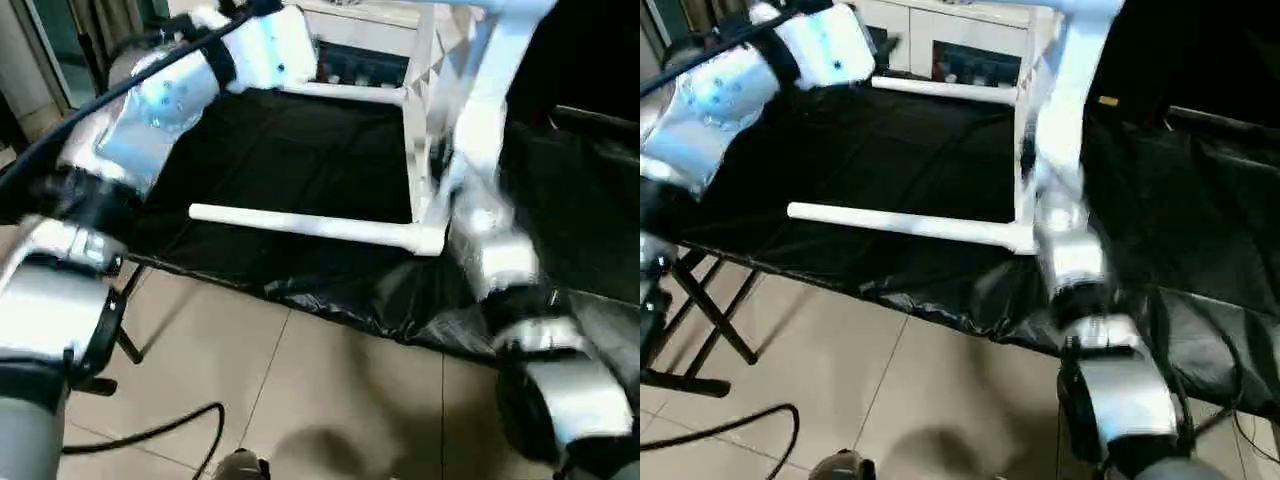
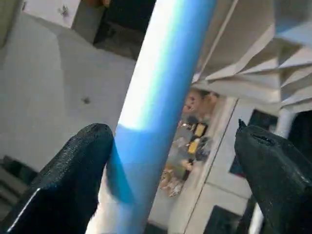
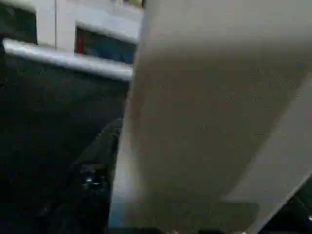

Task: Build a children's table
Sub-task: Flip table

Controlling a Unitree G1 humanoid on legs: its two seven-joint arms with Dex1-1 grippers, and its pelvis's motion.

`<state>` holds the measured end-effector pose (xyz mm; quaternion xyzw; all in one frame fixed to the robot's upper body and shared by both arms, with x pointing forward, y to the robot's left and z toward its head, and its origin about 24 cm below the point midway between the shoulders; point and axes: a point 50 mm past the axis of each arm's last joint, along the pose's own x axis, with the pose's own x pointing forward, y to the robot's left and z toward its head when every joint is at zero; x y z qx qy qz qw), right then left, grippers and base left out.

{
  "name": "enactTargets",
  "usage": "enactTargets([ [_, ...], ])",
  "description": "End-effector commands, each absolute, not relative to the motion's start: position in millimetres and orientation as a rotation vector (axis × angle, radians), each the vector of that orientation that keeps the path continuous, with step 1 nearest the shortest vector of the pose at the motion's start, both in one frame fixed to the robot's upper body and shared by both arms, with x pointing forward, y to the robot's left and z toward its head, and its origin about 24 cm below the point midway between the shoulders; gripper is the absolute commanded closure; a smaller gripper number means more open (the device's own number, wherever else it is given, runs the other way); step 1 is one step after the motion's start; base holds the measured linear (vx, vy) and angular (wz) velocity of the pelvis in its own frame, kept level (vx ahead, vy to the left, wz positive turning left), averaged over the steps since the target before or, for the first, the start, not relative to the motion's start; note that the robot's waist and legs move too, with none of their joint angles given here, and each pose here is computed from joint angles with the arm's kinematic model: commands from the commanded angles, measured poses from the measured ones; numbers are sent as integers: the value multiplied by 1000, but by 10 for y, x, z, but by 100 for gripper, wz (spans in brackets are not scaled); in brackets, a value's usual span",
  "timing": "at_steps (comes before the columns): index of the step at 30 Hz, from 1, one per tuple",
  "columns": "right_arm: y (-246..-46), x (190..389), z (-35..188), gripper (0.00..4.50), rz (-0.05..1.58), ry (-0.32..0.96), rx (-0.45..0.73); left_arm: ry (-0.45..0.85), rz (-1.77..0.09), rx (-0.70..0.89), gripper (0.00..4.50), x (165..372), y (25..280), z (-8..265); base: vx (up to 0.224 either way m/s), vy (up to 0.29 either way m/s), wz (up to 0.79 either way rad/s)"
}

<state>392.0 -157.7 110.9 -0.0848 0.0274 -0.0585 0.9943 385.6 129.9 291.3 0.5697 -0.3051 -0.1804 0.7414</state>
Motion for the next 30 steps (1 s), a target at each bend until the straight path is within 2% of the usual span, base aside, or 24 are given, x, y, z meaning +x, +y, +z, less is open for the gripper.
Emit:
enactTargets([
  [1,-1650,3913,1111,147,-134,55,-186,-690,-371,1279,0,3881,1265,2987,0,0,0],
  [10,-1650,3898,1053,147,-120,59,-194,-680,-321,1286,0,3976,1276,3027,0,0,0],
  [12,-1642,3898,1052,173,-112,54,-194,-683,-345,1258,29,3975,1262,3020,0,0,0],
  [22,-1645,3899,1046,239,-102,44,-194,-685,-360,1191,92,3990,1255,2978,0,0,0],
  [30,-1652,3906,1071,250,-87,27,-226,-672,-380,1155,174,3995,1224,2973,0,0,0],
])
